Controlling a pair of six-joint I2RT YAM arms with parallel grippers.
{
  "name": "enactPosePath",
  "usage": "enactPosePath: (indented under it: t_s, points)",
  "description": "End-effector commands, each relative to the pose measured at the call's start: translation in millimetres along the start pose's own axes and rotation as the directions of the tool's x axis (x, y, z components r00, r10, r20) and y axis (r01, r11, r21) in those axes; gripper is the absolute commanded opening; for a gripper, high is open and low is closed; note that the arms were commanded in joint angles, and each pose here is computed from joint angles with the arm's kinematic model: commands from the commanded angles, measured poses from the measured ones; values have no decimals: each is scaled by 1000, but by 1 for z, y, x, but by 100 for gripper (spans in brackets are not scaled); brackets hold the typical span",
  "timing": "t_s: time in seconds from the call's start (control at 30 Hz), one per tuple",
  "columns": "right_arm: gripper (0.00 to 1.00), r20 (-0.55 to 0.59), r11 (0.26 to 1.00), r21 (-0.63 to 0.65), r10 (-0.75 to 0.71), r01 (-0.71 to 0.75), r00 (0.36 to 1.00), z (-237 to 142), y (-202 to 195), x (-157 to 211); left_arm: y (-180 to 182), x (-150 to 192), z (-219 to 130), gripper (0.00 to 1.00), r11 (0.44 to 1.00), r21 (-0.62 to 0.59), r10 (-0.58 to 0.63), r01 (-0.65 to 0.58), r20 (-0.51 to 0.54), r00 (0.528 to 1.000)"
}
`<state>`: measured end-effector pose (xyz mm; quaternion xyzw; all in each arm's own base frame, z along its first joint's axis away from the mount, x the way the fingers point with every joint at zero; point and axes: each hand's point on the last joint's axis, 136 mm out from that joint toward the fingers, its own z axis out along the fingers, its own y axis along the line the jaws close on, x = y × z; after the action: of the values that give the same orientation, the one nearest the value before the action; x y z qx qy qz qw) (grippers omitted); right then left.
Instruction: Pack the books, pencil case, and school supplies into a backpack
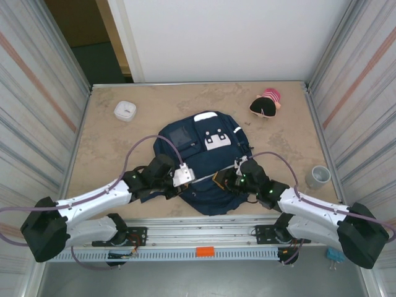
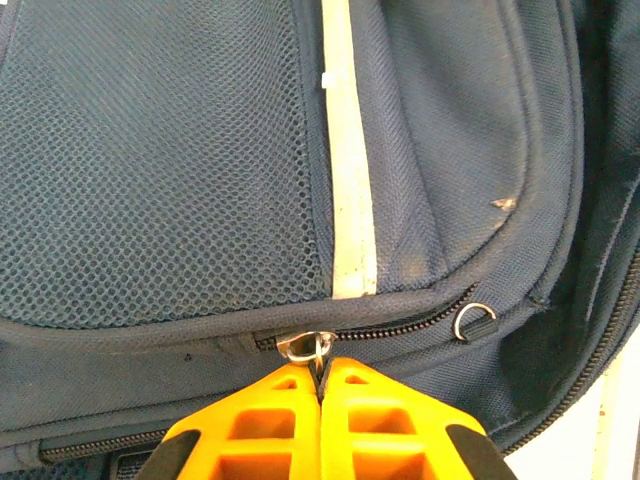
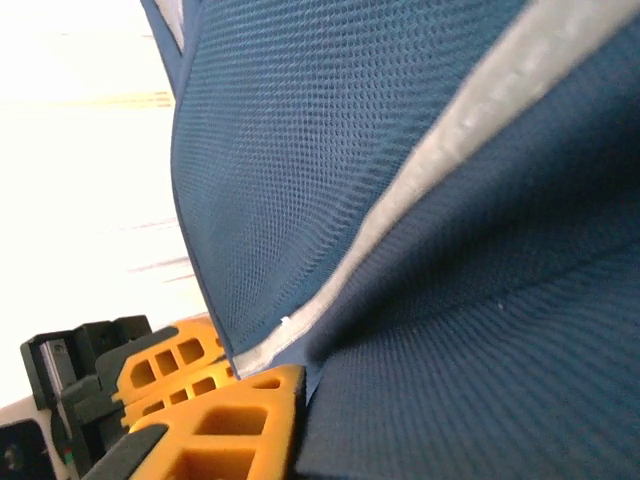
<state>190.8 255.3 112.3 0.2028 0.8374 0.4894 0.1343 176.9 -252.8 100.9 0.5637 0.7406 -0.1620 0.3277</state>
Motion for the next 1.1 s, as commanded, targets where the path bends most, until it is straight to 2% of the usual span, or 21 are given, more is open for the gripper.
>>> enactPosePath:
  t_s: [0.0,0.2,0.3,0.43,0.6,0.8,0.97,1.07]
  points:
    - [10,38,998,-68,-13,16,999,5,19,-9,-17,-22,-5,0,997,67,-53,48,73,996]
    - [1,61,993,-117,-21,28,998,7,35,-15,-32,-28,-5,0,984,124,-139,124,121,983]
    - [0,75,989,-144,-32,42,997,6,45,-19,-32,-22,-2,0,979,117,-177,164,104,979]
    - [0,83,985,-164,-34,47,996,4,55,-19,-42,-21,-1,0,968,163,-210,192,107,972]
    - [0,115,988,-144,-35,52,993,-5,51,-22,-38,-15,-8,0,965,132,-242,226,125,962]
    - [0,82,986,-160,-35,48,996,1,57,-14,-50,-34,-11,0,950,209,-273,231,204,940]
    - [0,67,984,-165,-48,59,997,6,63,-9,-60,-46,-3,0,944,243,-279,225,215,936]
    - [0,50,984,-168,-60,67,997,10,66,-4,-62,-61,0,0,933,267,-310,242,249,918]
